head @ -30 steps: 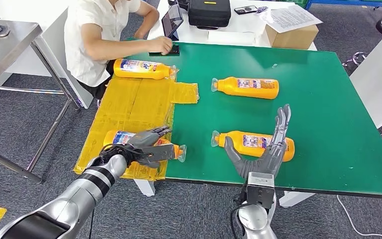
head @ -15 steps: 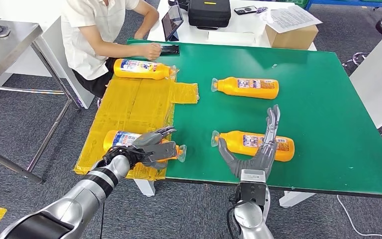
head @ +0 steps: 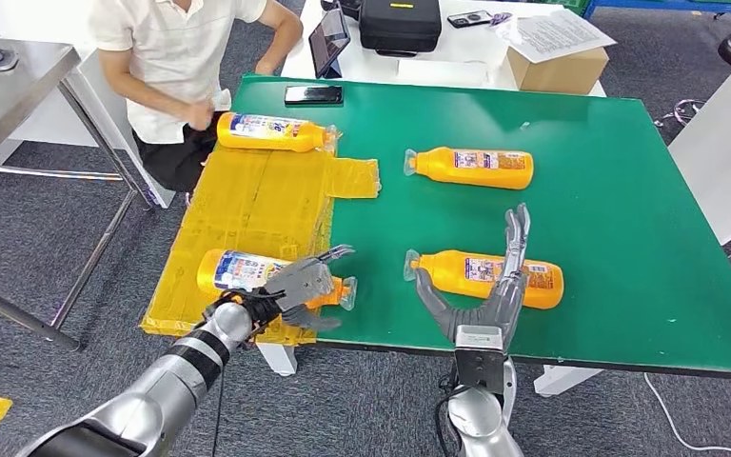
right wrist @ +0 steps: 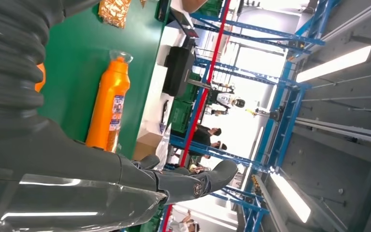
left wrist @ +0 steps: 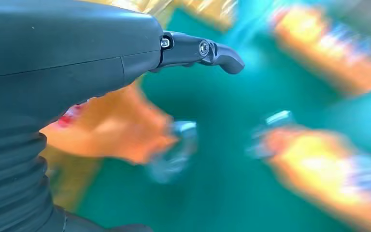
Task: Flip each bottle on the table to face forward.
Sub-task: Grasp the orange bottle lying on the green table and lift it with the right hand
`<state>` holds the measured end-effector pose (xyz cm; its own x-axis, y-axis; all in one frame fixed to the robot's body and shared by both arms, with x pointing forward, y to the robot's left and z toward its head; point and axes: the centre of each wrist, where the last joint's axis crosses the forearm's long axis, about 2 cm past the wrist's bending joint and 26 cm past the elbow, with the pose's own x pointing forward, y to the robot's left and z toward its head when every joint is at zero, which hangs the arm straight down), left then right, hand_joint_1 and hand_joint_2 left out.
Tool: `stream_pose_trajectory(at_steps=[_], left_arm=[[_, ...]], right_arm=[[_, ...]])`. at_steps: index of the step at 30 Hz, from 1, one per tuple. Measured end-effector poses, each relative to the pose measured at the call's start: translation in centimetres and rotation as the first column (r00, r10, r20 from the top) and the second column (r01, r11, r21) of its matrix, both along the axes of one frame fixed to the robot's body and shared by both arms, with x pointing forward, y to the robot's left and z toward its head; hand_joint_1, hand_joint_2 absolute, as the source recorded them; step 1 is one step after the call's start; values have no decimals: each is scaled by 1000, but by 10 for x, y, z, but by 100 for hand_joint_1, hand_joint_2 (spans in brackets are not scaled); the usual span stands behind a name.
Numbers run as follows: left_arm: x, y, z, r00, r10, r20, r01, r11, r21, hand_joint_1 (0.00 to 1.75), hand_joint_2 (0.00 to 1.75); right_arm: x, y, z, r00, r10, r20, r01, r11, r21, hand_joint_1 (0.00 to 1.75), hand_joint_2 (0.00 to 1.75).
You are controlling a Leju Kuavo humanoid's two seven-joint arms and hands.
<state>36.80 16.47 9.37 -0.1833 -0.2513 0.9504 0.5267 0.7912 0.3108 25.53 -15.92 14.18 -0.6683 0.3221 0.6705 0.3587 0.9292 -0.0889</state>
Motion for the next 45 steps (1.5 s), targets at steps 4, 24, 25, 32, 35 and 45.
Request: stream_pose_trajectory(at_steps=[4,24,25,32,35,45], left_arm=[[-18,-16,18,956,217,197,-164,953,-254,0,175],[-71,-37,66,878,456,147,-230,669,-707,0,175],[-74,-38,65,891,446,83,-249,635,-731,0,175],[-83,-44,56,913,404,-50,-294,570,-767,0,175],[-93,-55,47,923,370,-108,-317,568,-759,0,175],[-103,-77,38,931,355,-86,-314,657,-686,0,175]], right_arm=[[-4,-2,-4,1000,-8,-9,8,1000,-23,0,175],[-1,-21,-31,999,-47,-9,41,930,-364,0,175],[2,-28,-37,998,-57,-12,46,900,-433,0,175],[20,-77,-54,988,-152,-12,105,736,-669,0,175],[42,-153,-64,945,-327,-23,160,523,-837,0,175],[62,-195,-72,884,-460,-86,102,368,-924,0,175]])
